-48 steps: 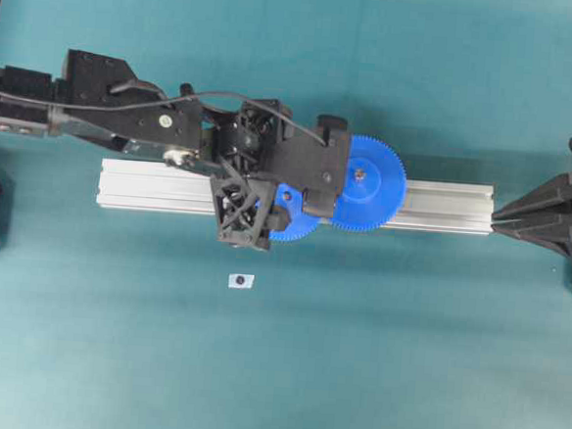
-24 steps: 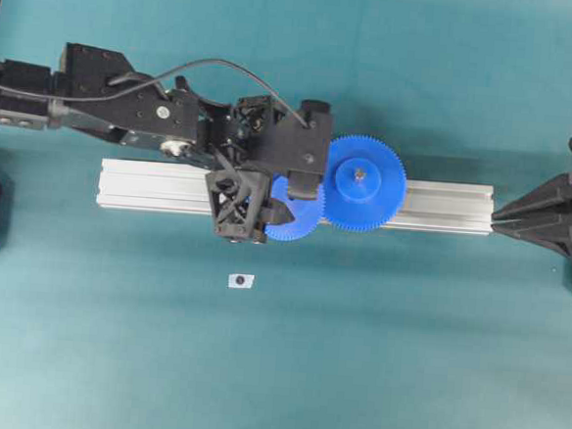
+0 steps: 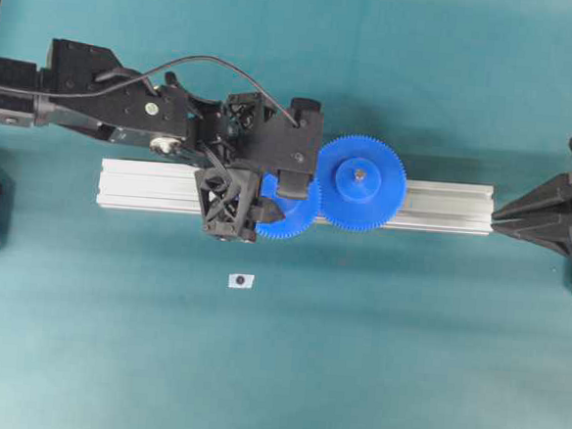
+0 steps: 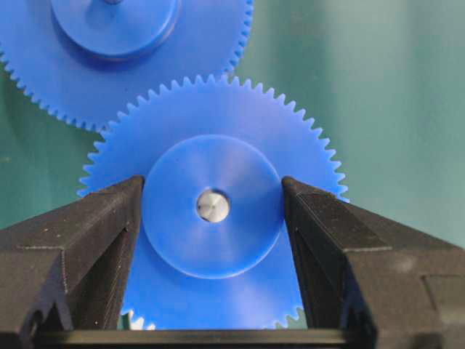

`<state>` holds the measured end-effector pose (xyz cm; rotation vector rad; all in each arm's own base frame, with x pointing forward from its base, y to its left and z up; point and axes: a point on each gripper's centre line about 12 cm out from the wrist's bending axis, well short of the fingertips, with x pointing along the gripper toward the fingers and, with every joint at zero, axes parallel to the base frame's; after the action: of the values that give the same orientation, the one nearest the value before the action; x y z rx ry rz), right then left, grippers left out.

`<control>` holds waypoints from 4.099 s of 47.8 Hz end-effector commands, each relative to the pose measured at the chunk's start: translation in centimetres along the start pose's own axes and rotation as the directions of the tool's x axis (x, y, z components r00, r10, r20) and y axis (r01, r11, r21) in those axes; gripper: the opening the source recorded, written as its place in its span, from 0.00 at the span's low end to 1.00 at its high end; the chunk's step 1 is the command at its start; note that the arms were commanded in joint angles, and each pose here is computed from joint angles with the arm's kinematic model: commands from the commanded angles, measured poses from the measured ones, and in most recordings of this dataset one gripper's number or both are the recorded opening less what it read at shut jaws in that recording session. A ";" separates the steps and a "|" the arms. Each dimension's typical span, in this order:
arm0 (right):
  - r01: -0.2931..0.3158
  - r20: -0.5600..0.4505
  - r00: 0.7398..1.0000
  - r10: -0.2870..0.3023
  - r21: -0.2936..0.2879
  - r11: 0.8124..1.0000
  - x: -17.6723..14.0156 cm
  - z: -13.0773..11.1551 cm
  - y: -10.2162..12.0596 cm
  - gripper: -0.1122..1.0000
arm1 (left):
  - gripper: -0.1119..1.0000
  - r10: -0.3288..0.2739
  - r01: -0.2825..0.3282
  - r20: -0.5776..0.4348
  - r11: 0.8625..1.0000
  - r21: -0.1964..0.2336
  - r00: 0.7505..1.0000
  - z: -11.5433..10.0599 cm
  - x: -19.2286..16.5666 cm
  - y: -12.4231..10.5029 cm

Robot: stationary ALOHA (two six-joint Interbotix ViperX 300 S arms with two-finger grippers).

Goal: Find the location of the shaft and insert the small gear.
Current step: 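Align the gear hole over the shaft and push it down, then open the left gripper and withdraw it to the left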

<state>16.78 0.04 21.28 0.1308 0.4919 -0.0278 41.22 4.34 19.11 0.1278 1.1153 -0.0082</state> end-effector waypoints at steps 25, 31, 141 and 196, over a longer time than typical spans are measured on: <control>0.001 0.016 1.000 -0.001 0.009 1.000 0.0 0.5 0.0 0.29 | 0.69 0.015 -0.015 -0.012 1.000 -0.014 1.000 -0.4 -0.8 1.4; 0.001 0.016 1.000 -0.001 0.009 1.000 0.0 0.5 0.0 0.29 | 0.69 0.015 -0.015 -0.015 1.000 -0.013 1.000 -0.5 -0.8 1.4; -0.001 0.025 1.000 0.000 0.040 0.999 -0.1 0.4 0.0 0.29 | 0.79 0.043 -0.005 0.284 0.991 -0.133 0.958 -0.1 -10.8 -0.7; -0.002 0.034 0.999 0.001 0.038 0.999 -0.3 0.3 0.0 0.29 | 0.79 0.009 0.031 0.645 0.998 -0.050 0.764 -2.9 -13.4 -4.6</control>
<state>16.44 0.01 21.32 0.1629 0.4700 -0.0357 32.50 -0.51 28.50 0.0525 0.4490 -0.0247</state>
